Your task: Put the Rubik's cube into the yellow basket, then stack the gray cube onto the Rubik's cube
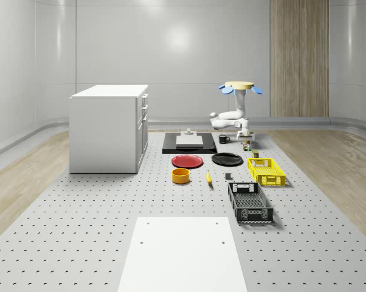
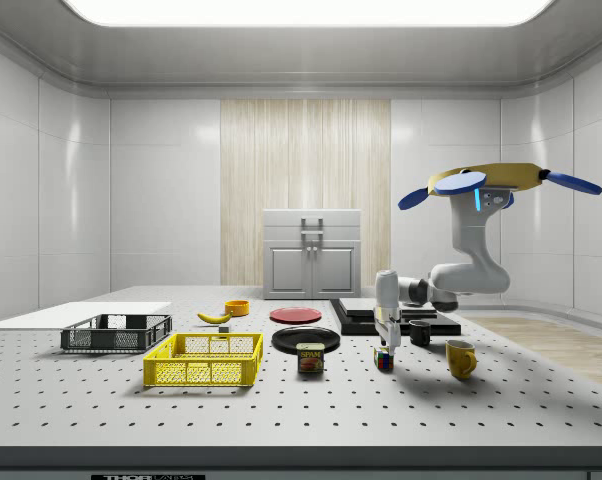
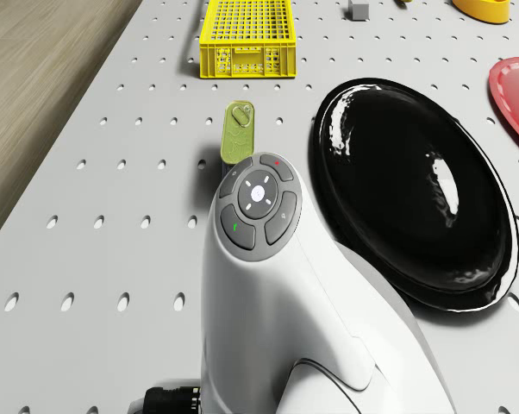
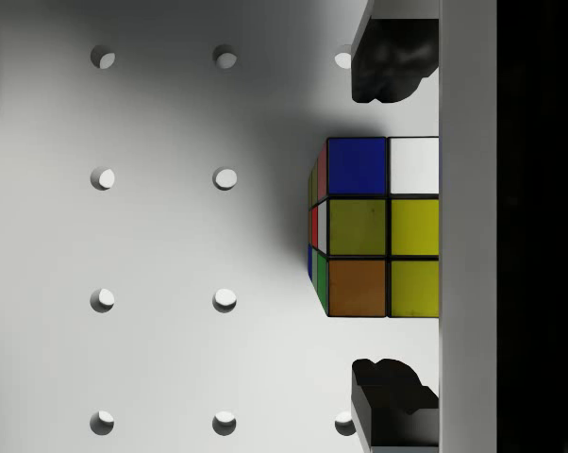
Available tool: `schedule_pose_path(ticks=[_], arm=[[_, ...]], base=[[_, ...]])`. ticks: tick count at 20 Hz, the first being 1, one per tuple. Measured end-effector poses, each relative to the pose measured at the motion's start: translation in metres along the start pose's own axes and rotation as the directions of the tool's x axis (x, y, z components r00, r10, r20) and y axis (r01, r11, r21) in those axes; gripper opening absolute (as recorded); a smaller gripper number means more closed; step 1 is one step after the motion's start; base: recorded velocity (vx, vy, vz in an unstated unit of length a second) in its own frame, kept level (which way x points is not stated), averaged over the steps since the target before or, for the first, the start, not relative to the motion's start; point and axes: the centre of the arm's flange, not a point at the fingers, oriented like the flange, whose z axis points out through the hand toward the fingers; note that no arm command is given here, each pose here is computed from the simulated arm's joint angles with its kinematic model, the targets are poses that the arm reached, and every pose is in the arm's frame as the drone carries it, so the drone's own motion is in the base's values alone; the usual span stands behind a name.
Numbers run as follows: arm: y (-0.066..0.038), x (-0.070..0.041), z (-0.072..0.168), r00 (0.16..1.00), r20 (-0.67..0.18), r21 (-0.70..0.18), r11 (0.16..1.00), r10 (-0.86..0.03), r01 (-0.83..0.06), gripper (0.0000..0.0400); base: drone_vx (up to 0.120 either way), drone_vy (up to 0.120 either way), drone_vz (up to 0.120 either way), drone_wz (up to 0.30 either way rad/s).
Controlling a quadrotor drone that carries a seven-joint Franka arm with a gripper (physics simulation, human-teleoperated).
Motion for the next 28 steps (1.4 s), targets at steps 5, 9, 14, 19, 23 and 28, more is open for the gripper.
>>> schedule_pose_path(ticks=[5, 9, 14, 19, 23, 28], arm=[[0.0, 0.0, 0.004, 1.0, 0.0, 0.0, 1.0, 0.0, 0.0, 0.04], [0.0, 0.0, 0.015, 1.0, 0.0, 0.0, 1.0, 0.0, 0.0, 0.04], [0.0, 0.0, 0.024, 1.0, 0.0, 0.0, 1.0, 0.0, 0.0, 0.04], [0.0, 0.0, 0.03, 1.0, 0.0, 0.0, 1.0, 0.0, 0.0, 0.0379], [0.0, 0.0, 0.031, 1.0, 0.0, 0.0, 1.0, 0.0, 0.0, 0.0345], [0.0, 0.0, 0.032, 1.0, 0.0, 0.0, 1.0, 0.0, 0.0, 0.0331]], base=[[0.032, 0.0, 0.0, 0.0], [0.0, 0.0, 0.0, 0.0], [0.0, 0.0, 0.0, 0.0], [0.0, 0.0, 0.0, 0.0], [0.0, 0.0, 0.0, 0.0], [0.0, 0.0, 0.0, 0.0]])
